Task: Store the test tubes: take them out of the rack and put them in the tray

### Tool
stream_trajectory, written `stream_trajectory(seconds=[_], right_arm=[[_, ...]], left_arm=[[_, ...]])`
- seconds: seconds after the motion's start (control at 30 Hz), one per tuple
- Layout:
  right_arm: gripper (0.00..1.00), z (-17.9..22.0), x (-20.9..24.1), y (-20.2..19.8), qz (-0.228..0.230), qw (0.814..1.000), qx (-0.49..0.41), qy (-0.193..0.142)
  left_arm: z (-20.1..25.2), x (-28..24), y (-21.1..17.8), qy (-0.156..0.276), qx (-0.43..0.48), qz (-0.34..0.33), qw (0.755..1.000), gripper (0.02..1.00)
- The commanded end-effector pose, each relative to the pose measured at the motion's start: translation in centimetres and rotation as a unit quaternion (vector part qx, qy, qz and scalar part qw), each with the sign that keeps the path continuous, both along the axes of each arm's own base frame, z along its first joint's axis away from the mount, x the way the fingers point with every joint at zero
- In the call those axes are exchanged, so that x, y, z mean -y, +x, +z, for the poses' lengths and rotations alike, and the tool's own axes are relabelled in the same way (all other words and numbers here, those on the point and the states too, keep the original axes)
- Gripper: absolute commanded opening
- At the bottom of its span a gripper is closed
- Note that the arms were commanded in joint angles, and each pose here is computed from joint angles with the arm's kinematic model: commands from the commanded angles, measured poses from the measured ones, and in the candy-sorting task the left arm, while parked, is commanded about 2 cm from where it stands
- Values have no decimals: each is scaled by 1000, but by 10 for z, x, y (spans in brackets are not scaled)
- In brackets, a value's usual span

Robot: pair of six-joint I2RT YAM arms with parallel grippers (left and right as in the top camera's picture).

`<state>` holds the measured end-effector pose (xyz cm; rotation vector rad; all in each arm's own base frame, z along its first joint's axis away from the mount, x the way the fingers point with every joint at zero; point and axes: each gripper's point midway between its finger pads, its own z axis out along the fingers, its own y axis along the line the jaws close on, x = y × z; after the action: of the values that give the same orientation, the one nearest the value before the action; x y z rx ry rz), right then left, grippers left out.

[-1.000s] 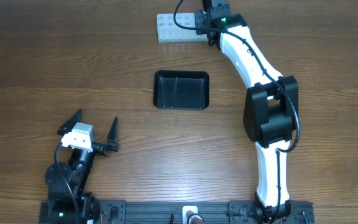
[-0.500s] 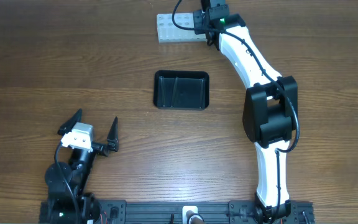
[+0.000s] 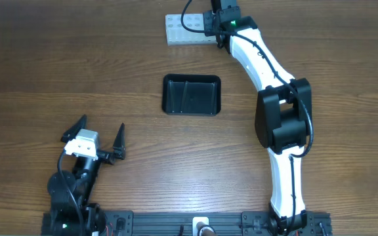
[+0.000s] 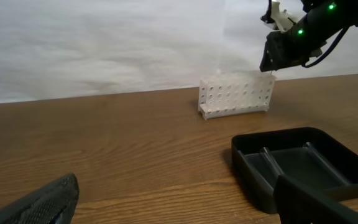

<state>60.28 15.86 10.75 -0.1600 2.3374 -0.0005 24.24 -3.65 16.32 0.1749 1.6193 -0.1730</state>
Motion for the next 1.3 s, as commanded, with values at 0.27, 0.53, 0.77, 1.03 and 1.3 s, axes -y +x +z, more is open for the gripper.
stream_trajectory(seconds=[0.27,0.53,0.77,1.03,1.3], right_arm=[[172,-1,-11,1,7,1000,7,0],[97,0,-13,2,8,1000,10,1],[60,7,-13,4,9,1000,17,3],[47,45,-18,3,19,999,40,22],[27,136,-15,-5,19,994,96,40]], left_arm=[[-1,2,-1,7,3,-7,1000,1000],[-1,2,-1,7,2,-7,1000,1000],[-1,2,-1,7,3,-7,1000,1000],[-1,2,-1,7,3,-7,1000,998],[-1,2,-1,7,3,-7,1000,1000]])
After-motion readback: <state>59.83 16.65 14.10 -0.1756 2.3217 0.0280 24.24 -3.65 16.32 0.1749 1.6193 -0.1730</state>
